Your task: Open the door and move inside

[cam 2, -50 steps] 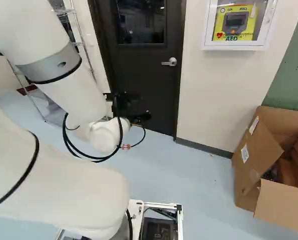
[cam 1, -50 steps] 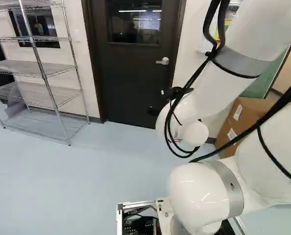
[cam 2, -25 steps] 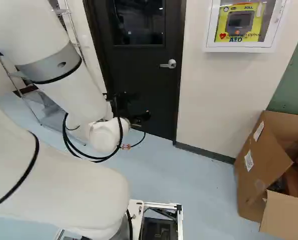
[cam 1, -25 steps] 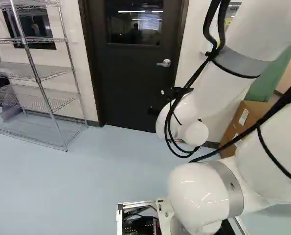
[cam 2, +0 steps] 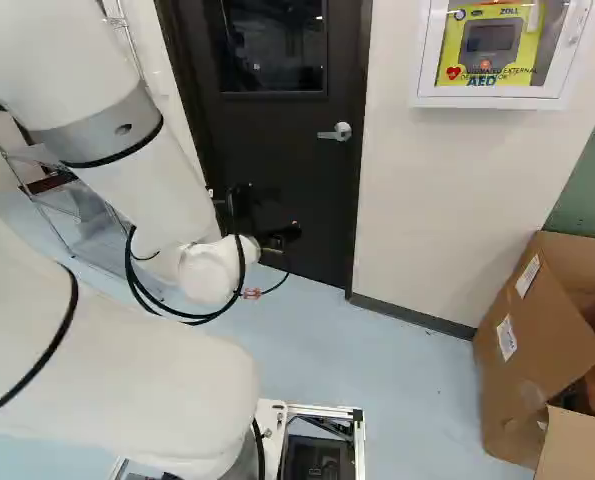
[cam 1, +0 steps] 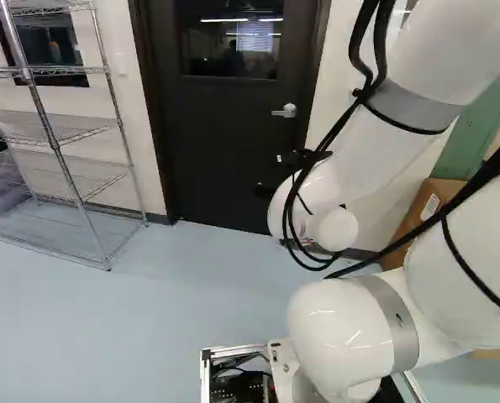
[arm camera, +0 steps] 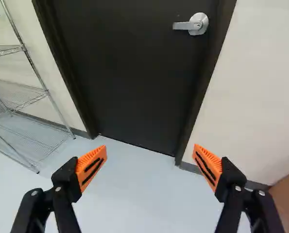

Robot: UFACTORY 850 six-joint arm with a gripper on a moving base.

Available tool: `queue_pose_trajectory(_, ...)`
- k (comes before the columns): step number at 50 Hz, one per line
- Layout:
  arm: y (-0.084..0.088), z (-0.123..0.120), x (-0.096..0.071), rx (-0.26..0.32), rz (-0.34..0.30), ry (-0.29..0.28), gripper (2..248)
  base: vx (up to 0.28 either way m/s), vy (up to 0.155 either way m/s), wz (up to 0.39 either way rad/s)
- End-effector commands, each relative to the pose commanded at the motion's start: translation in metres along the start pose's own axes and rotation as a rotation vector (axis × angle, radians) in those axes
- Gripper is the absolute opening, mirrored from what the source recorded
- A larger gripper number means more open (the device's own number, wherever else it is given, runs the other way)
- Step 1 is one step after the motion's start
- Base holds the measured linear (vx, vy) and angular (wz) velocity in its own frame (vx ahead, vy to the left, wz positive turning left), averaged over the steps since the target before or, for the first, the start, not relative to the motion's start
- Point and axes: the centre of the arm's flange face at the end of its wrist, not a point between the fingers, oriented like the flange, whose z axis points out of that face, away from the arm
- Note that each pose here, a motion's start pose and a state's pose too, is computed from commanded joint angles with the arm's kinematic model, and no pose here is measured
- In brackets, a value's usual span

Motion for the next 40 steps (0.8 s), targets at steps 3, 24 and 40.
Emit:
queue_pose_trajectory(3, 0.0000, 0.0000, 0.0000, 0.000, 0.000, 0.000, 247, 0.142, 0.037, -0.026)
queue_pose_trajectory(24, 0.0000, 0.0000, 0.0000, 0.000, 0.000, 0.000, 247, 0.139, 0.040, -0.019)
queue_pose_trajectory(40, 0.0000, 0.0000, 0.0000, 0.000, 0.000, 0.000, 247, 0.134, 0.049, -0.020)
